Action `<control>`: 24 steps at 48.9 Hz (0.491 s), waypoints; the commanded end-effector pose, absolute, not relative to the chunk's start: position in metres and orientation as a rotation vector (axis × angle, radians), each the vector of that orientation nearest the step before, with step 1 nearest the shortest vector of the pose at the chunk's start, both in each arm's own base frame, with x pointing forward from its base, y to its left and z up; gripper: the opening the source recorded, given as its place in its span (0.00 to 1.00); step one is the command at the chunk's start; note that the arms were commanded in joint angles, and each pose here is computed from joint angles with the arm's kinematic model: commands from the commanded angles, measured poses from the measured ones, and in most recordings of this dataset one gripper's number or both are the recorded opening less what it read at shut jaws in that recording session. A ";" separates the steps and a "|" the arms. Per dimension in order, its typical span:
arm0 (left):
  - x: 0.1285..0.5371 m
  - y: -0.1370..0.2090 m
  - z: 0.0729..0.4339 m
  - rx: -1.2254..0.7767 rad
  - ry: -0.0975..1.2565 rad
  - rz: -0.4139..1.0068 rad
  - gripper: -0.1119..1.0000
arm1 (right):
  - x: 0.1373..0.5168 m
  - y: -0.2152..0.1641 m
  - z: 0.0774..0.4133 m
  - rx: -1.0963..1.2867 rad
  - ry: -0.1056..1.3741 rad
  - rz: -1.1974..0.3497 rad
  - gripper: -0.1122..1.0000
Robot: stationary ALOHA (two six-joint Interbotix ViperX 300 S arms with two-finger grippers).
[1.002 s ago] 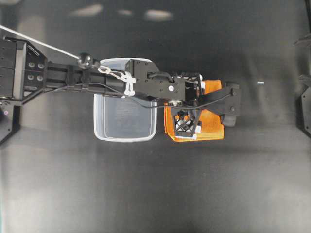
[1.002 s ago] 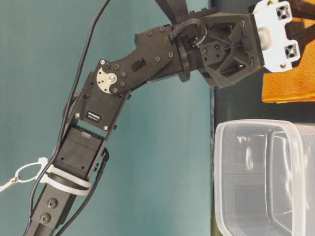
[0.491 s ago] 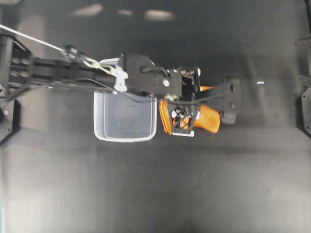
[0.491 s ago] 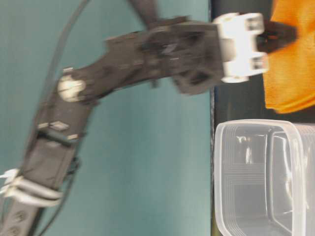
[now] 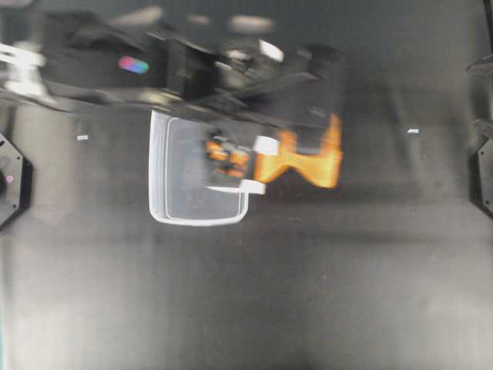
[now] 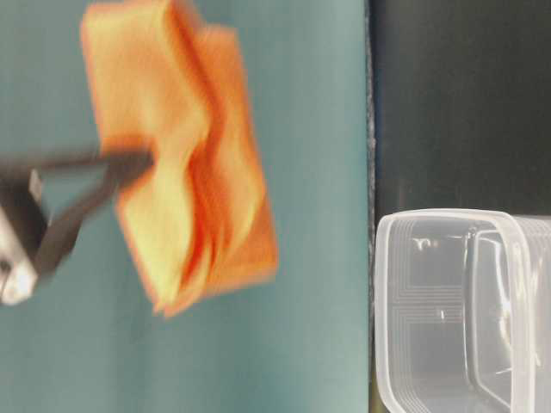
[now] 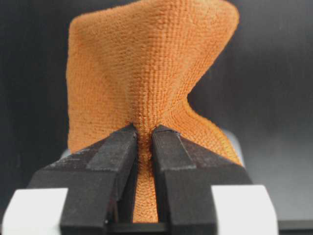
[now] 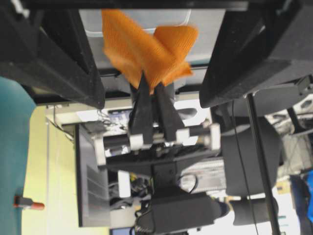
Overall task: Place the orange towel into the container with the left arm.
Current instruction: 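Lift the towel and carry it left over the clear container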
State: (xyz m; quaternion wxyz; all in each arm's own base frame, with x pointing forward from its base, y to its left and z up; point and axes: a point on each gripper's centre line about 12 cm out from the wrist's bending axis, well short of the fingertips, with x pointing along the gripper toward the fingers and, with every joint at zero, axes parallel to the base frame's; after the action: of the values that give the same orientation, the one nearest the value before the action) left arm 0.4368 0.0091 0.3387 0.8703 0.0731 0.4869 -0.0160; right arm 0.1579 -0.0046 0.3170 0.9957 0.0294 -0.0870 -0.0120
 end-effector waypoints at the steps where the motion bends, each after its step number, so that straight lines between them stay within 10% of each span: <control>1: 0.405 0.017 0.342 0.145 1.032 -0.015 0.16 | 0.159 -0.004 0.319 0.061 -0.179 -0.021 0.78; 24: 0.365 0.021 0.287 0.140 1.085 -0.012 0.16 | 0.159 -0.004 0.319 0.062 -0.176 -0.023 0.78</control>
State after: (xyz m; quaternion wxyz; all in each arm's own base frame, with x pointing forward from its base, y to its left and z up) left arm 0.3686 0.0200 0.2814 0.8504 0.0648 0.5221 -0.0078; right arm 0.1580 -0.0046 0.3157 0.9958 0.0294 -0.0854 -0.0120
